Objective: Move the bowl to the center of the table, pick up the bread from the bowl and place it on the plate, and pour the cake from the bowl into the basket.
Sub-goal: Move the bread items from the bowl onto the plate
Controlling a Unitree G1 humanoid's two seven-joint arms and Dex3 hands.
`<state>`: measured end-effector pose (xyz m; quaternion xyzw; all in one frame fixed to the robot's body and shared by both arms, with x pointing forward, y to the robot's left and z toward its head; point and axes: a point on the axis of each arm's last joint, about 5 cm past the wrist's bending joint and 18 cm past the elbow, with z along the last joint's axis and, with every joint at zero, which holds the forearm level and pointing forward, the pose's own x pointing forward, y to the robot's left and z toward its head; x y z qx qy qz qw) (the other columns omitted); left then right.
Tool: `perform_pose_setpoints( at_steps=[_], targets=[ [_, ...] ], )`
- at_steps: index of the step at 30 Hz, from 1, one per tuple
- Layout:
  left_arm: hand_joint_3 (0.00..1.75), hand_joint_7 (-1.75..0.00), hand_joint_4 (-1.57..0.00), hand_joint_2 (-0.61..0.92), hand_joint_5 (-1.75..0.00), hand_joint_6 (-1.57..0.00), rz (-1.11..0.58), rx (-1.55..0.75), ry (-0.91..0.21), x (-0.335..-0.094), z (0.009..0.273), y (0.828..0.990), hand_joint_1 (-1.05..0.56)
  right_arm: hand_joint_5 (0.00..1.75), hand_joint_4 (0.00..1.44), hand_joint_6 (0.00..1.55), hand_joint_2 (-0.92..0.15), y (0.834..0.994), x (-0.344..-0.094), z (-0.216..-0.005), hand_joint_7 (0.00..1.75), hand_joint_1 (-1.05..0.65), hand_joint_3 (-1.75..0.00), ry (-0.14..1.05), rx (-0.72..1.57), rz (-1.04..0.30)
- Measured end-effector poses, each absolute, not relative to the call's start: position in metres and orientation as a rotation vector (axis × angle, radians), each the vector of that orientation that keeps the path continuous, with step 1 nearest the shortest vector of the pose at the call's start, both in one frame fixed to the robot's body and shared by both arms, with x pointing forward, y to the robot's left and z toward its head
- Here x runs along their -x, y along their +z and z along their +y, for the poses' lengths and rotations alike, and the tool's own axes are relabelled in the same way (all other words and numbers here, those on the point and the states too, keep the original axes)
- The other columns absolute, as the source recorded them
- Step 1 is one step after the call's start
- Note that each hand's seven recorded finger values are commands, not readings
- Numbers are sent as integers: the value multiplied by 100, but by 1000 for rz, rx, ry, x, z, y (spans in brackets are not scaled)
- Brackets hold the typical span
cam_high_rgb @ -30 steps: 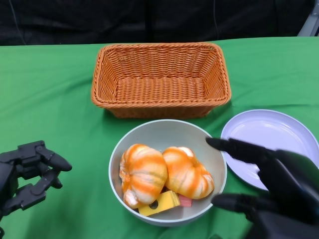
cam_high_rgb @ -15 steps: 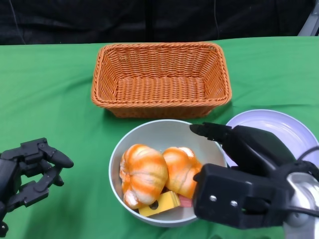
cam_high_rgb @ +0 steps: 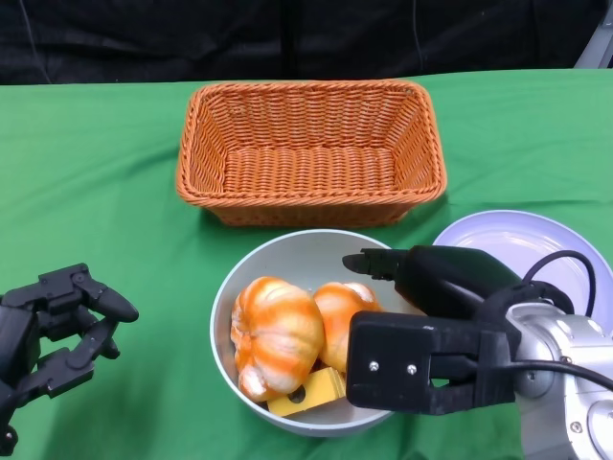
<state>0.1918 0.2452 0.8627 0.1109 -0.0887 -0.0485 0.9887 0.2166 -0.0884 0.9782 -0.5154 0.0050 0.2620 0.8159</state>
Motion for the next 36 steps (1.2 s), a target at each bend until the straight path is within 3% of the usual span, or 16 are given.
perform_pose_setpoints(
  at_steps=[9,15,27,30,36],
  targets=[
    [67,-119,-76,77,-154,-79,-158,-244,-111,-193,245,861,-2,0,28,15,-92,977,-227,-70,0,-104,-44,673,1254,38],
    [69,-121,-79,75,-155,-79,-151,-253,-115,-193,244,859,-2,2,32,17,-92,967,-231,-60,1,-105,-43,690,1316,67],
    [67,-123,-75,77,-151,-75,-151,-260,-128,-193,242,861,-5,0,23,14,-92,959,-239,-41,0,-105,-44,722,1447,72],
    [66,-122,-75,77,-152,-75,-158,-263,-131,-193,242,862,-5,1,24,15,-92,957,-239,-30,0,-103,-42,723,1555,51],
    [64,-121,-74,79,-152,-75,-157,-265,-132,-193,242,864,-5,8,39,18,-92,949,-239,-20,1,-99,-32,717,1655,20]
  ],
)
